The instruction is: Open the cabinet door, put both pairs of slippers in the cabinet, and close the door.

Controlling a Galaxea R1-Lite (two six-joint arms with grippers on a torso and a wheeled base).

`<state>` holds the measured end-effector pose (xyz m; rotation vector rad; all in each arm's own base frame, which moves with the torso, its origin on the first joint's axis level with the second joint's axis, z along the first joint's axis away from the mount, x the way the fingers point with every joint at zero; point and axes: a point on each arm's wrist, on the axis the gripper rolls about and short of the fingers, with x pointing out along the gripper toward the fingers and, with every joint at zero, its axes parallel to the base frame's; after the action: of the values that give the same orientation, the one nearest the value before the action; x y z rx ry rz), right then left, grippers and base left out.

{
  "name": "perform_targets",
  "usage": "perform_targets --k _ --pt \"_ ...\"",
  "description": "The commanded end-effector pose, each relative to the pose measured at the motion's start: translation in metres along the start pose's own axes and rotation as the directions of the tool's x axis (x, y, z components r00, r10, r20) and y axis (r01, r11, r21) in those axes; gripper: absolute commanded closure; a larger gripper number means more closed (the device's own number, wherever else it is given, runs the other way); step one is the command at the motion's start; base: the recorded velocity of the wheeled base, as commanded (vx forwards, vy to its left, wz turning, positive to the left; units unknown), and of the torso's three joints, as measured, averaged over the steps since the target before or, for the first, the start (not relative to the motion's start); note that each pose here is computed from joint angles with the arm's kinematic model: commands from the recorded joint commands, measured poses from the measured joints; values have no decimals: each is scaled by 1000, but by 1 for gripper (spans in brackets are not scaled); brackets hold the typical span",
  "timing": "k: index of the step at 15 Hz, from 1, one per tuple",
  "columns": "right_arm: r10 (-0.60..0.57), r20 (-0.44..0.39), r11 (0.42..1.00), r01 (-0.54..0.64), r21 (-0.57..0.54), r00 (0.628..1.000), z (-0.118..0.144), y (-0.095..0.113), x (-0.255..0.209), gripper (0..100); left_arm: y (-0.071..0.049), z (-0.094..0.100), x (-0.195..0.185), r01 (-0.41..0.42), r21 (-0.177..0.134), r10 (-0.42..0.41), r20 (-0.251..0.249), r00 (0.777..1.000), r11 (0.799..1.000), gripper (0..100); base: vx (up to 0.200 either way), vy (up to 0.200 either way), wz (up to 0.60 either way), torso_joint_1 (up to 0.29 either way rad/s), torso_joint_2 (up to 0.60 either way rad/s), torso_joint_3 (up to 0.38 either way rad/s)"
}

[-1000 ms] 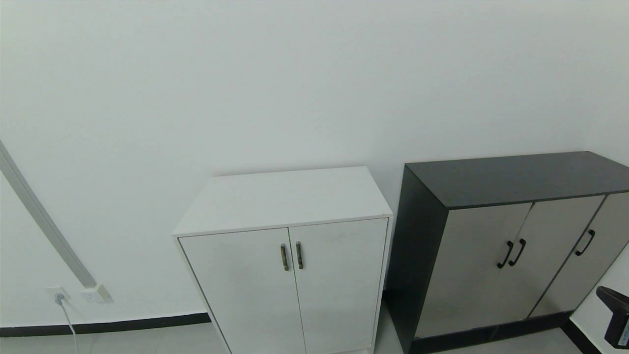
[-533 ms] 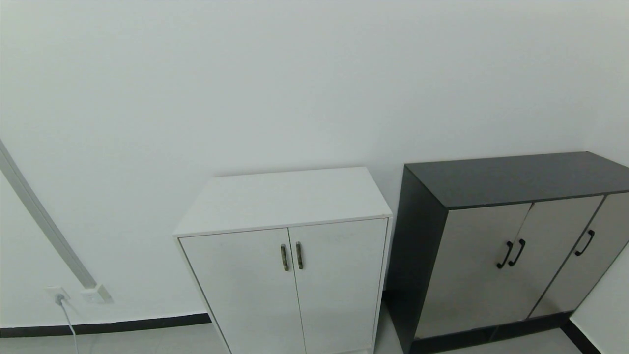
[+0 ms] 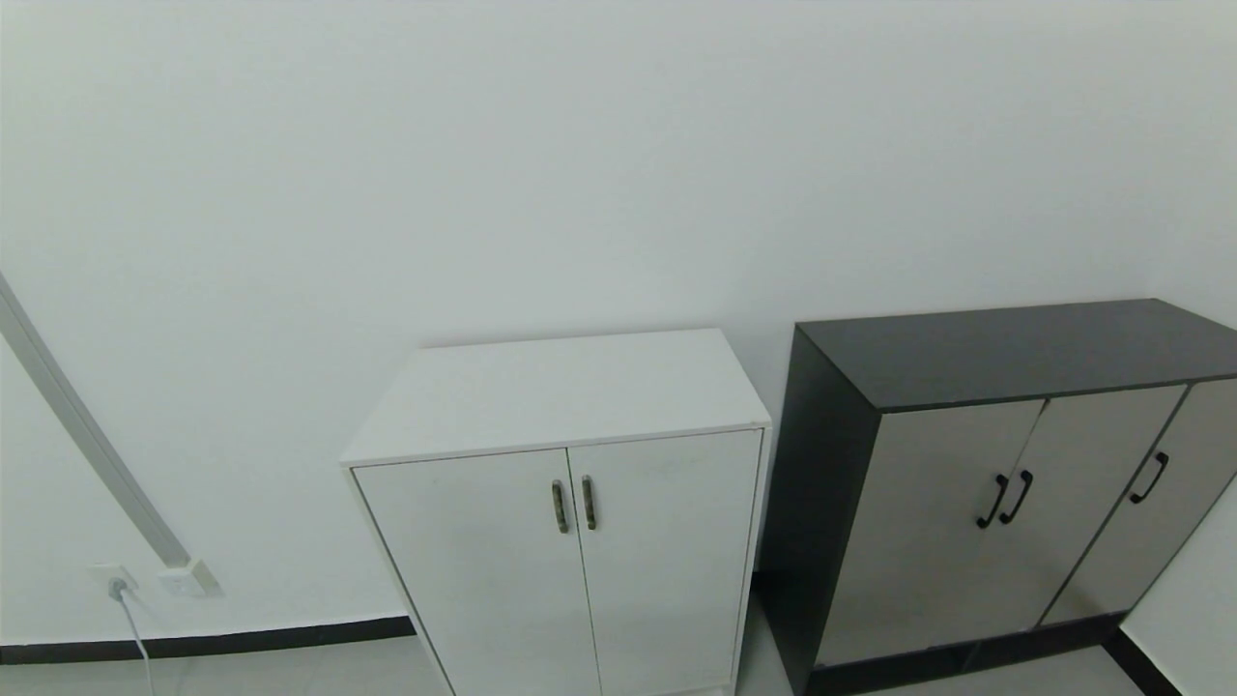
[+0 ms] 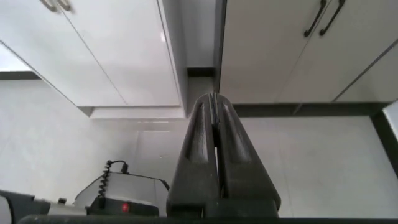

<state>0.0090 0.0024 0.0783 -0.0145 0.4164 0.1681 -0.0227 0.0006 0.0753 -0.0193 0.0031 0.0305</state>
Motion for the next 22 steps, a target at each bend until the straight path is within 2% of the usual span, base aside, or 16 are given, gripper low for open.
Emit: perform_targets --k 1,4,6,10,13,15,22 --pt "11 40 1000 -11 -6 999 -1 0 -3 100 0 0 0 -2 -1 2 0 1000 1000 100 0 0 0 0 0 0" --pt "-78 176 997 75 24 981 -5 1 -13 100 0 0 0 -2 -1 2 0 1000 1000 100 0 0 0 0 0 0" --pt "-92 274 996 89 24 957 -9 2 -20 100 0 0 0 -2 -1 2 0 1000 1000 100 0 0 0 0 0 0" --pt "-109 402 994 110 21 909 -15 4 -28 100 0 0 0 -2 -1 2 0 1000 1000 100 0 0 0 0 0 0" --pt "-149 398 989 145 40 905 -15 3 -28 100 0 0 0 -2 -4 2 0 1000 1000 100 0 0 0 0 0 0" --pt "-221 402 973 176 147 889 -15 2 -28 100 0 0 0 -2 -4 2 0 1000 1000 100 0 0 0 0 0 0" --pt "-236 404 970 187 157 884 -15 1 -29 100 0 0 0 -2 1 2 0 1000 1000 100 0 0 0 0 0 0"
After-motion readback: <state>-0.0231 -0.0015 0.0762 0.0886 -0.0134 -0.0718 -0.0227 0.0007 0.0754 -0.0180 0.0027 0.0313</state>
